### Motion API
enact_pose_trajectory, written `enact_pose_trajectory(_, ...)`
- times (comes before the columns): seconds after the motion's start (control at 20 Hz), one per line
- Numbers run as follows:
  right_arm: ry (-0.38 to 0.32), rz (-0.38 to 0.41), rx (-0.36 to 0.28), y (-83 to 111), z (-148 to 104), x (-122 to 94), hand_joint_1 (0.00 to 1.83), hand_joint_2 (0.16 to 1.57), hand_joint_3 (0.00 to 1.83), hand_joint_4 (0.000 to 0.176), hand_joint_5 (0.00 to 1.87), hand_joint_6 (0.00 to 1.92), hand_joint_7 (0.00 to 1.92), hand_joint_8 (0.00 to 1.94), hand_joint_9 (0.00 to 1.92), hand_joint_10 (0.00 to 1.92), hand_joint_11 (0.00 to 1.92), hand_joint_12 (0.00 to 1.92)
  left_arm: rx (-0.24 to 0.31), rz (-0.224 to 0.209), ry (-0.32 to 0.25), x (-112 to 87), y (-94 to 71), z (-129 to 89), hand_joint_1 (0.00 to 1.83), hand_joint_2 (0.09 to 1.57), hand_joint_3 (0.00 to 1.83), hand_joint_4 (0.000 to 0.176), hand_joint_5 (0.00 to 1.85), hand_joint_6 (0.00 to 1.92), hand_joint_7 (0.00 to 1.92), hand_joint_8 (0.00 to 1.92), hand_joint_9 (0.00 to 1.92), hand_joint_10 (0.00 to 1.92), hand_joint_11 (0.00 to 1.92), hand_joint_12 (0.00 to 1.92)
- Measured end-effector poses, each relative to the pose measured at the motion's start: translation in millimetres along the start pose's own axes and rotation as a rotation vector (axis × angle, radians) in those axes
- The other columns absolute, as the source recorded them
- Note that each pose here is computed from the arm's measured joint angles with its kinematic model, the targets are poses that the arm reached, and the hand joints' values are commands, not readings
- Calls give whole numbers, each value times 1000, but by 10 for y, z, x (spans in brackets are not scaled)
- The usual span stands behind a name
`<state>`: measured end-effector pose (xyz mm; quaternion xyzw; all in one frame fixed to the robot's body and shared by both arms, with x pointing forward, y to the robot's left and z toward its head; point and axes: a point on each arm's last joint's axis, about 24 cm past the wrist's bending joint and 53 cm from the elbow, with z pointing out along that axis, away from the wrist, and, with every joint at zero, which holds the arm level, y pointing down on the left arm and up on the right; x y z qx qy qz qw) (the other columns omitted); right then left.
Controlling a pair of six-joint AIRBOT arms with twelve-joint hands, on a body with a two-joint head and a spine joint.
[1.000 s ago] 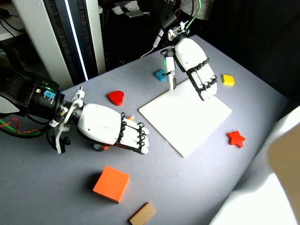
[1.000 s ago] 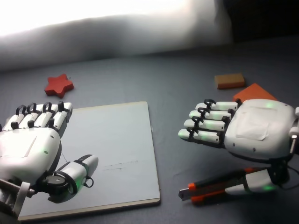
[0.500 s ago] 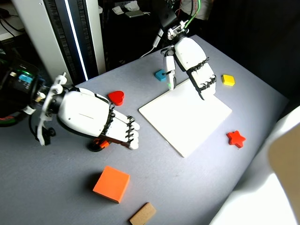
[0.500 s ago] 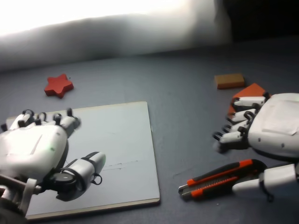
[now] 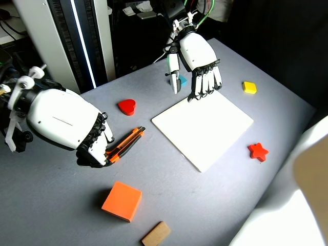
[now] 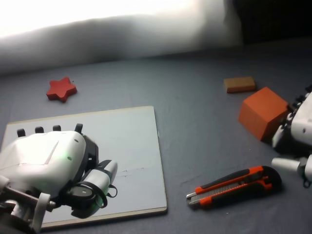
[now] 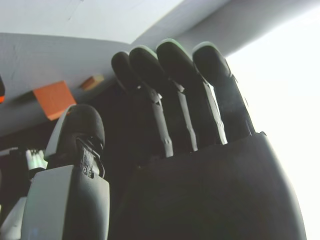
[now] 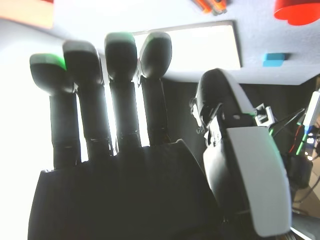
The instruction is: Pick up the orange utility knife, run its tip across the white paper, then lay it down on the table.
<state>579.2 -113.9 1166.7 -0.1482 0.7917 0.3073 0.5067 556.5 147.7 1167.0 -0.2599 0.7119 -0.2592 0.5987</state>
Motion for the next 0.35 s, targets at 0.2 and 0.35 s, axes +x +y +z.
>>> enact_pose_trajectory(0.2,-63,111,-2,-2,-47,-260,0,1571,131,0,1011,1921,1210,1941,1246,1921,1237,1921,23,-12,-18,-57,-90,13,599,1503,0,0,859,1918,991,1891,978,1921,858,1921)
enact_pose_trajectory(0.35,-112,145,-30,74,-51,-408,11,1571,117,0,980,1921,1187,1941,1226,1921,1208,1921,23,-13,-18,-59,-93,13,741,1468,0,0,543,1858,963,1884,947,1921,808,1921)
